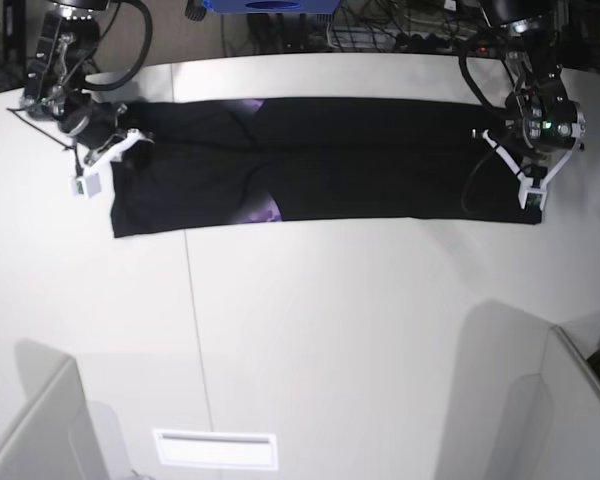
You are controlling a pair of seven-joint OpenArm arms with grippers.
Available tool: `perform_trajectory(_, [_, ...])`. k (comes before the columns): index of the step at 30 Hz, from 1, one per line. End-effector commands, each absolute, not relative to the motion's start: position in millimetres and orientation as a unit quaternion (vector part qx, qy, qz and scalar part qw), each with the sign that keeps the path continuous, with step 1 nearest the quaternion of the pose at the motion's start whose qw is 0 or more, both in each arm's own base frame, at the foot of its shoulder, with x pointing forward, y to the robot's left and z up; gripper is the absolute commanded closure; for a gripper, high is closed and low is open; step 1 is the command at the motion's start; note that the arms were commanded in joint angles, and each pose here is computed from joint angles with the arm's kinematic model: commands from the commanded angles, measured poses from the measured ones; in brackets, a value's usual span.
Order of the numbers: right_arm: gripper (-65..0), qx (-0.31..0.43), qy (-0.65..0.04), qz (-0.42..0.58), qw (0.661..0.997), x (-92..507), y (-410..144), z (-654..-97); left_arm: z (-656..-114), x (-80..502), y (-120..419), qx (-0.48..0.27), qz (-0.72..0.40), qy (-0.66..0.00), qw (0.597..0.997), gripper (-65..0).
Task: Fold the T-shirt properly
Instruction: 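Grasp the hem end of the strip with the left gripper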
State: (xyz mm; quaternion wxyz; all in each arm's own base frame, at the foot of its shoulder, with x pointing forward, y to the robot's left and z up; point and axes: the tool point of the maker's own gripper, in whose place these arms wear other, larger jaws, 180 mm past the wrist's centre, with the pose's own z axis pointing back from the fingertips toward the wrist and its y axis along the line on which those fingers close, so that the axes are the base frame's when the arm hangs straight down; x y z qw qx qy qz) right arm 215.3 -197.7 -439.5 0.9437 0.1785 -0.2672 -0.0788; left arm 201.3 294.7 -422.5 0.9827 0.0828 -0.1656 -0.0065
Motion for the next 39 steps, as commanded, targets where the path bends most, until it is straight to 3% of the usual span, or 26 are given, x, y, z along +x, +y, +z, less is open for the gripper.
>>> perform_trajectory(1, [0.0, 0.156, -0.267, -0.078, 0.948, 216.9, -209.1, -438.7, -415.7, 212.8, 292.5, 0.077, -0.011, -0.183, 0.98, 0.0])
perform_trajectory(9, [0.0, 0.158, -0.3, -0.065, 0.939, 234.8, -205.2, -419.9, -373.4, 242.3, 302.1, 0.097, 0.002, -0.217, 0.971, 0.0])
perform_trajectory(17, [0.0, 0.147, -0.398, -0.011, 0.905, 257.4, -184.2, -347.1, -318.7, 233.1, 343.7, 0.155, 0.06, -0.282, 0.945, 0.0])
perform_trajectory(26, [0.0, 0.15, -0.421, 0.006, 0.895, 253.9, -169.0, -326.3, -313.0, 187.8, 392.9, 0.029, 0.129, -0.347, 0.929, 0.0])
perform_trajectory(29, [0.0, 0.151, -0.419, 0.005, 0.895, 252.8, -168.1, -327.2, -316.3, 187.4, 392.3, -0.016, 0.149, -0.369, 0.917, -33.9])
perform_trajectory(32, [0.0, 0.152, -0.418, 0.005, 0.895, 252.6, -167.2, -327.6, -318.4, 192.1, 394.5, -0.024, 0.16, -0.399, 0.903, -57.3])
perform_trajectory(34, [0.0, 0.152, -0.417, 0.005, 0.896, 252.1, -167.2, -328.0, -326.7, 200.1, 387.7, -0.039, 0.156, -0.405, 0.9, -63.0])
perform_trajectory(39, [0.0, 0.152, -0.416, 0.005, 0.896, 251.1, -167.2, -328.7, -367.4, 214.7, 361.8, -0.094, 0.155, -0.384, 0.905, -62.9])
